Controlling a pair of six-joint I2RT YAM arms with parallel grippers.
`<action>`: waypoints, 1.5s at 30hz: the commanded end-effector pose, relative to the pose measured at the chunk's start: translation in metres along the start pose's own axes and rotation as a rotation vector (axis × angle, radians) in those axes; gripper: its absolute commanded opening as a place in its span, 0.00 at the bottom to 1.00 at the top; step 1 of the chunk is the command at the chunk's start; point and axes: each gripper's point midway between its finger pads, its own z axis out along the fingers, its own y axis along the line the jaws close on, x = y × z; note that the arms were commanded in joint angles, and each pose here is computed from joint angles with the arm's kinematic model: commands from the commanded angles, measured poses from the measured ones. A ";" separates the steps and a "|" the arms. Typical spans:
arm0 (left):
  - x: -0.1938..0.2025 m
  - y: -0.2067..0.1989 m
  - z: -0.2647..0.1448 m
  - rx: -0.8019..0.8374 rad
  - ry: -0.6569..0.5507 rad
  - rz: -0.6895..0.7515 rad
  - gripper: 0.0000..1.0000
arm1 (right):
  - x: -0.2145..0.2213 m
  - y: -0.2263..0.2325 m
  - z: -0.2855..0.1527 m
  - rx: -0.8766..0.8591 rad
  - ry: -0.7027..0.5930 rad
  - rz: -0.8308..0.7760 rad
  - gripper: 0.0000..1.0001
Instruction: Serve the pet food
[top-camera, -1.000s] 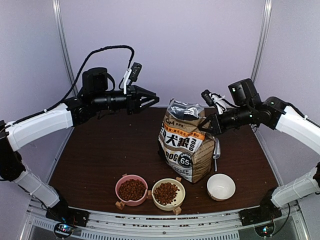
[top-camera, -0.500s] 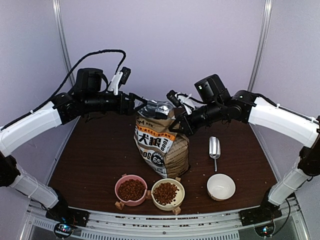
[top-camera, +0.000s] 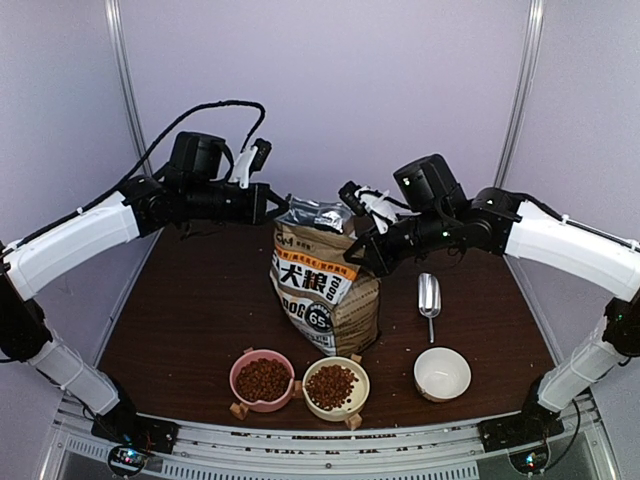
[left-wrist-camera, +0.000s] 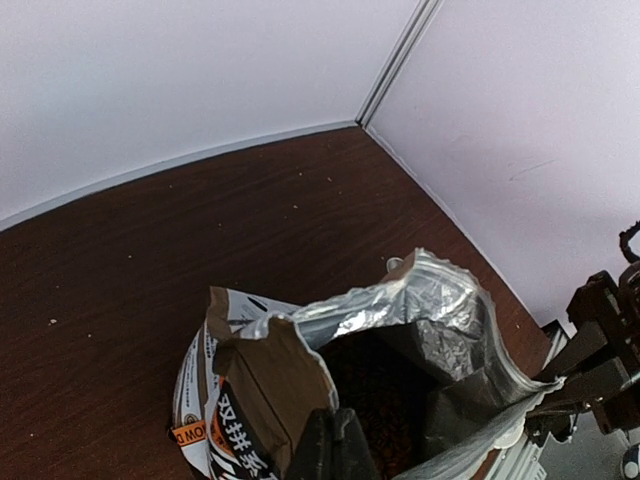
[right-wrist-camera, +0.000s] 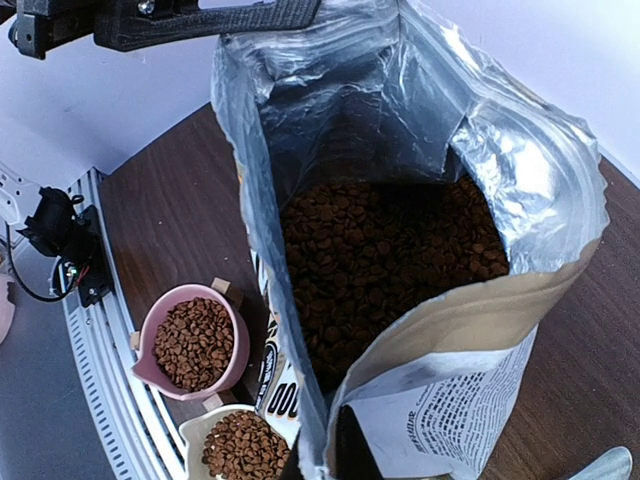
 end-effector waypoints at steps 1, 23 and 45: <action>-0.010 0.006 -0.013 -0.053 -0.038 -0.050 0.00 | -0.062 -0.008 -0.058 0.122 -0.271 -0.031 0.00; -0.010 -0.067 -0.066 -0.016 -0.229 -0.094 0.49 | -0.049 -0.058 -0.089 0.094 -0.327 -0.010 0.13; 0.019 -0.014 -0.084 0.226 -0.133 0.269 0.95 | -0.015 -0.030 -0.049 -0.037 -0.012 -0.179 0.74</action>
